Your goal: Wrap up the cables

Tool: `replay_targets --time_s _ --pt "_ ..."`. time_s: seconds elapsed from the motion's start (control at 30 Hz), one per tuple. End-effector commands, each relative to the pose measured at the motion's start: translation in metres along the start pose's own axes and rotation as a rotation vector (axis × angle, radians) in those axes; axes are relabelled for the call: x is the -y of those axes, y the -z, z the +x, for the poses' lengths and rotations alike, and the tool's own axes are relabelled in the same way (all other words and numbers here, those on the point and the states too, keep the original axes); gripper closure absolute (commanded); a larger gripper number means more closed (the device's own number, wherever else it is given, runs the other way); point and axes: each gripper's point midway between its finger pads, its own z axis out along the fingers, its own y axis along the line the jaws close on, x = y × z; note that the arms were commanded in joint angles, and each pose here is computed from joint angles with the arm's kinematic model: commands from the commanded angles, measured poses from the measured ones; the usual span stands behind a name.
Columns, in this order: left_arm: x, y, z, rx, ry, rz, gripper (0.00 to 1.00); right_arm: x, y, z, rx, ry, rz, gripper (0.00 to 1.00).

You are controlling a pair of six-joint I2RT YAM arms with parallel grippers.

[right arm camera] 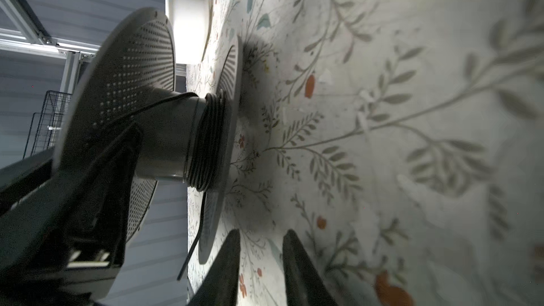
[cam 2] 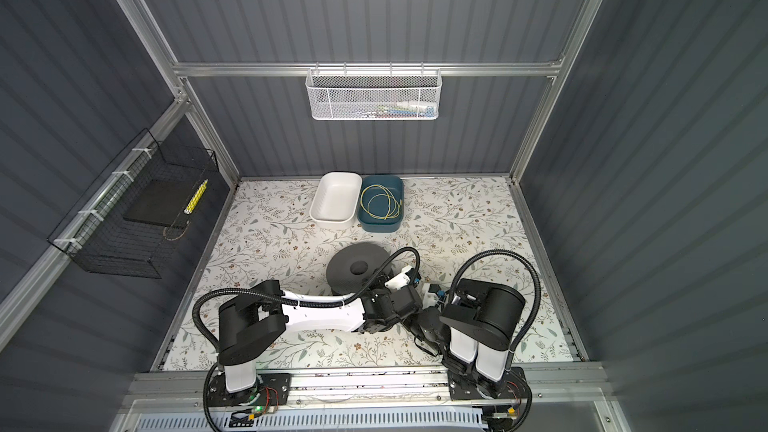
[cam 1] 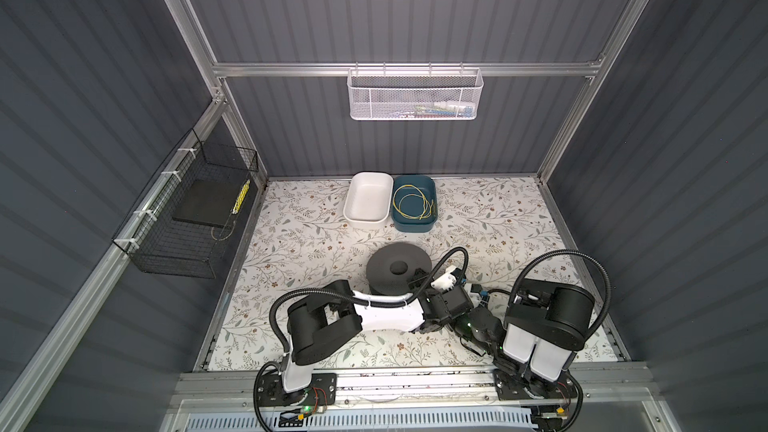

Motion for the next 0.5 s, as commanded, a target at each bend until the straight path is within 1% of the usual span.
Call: replay_targets --time_s 0.0,0.17,0.2,0.3,0.37,0.47 --pt "0.107 -0.004 0.017 -0.019 0.065 0.439 0.91 0.027 0.021 -0.011 0.043 0.007 0.082 0.70" --pt "0.117 -0.008 0.022 -0.032 0.061 0.454 0.90 0.025 0.026 -0.021 0.070 0.005 0.073 0.69" --pt "0.118 -0.008 0.022 -0.034 0.064 0.456 0.88 0.024 0.026 -0.023 0.074 0.007 0.070 0.68" --pt "0.119 -0.008 0.026 -0.046 0.060 0.457 0.77 0.024 0.026 -0.027 0.082 0.008 0.072 0.67" --pt "0.119 -0.008 0.028 -0.047 0.062 0.456 0.67 0.024 0.027 -0.031 0.089 0.010 0.077 0.67" --pt "0.118 -0.007 0.029 -0.053 0.064 0.457 0.59 0.025 0.029 -0.037 0.105 0.011 0.085 0.67"
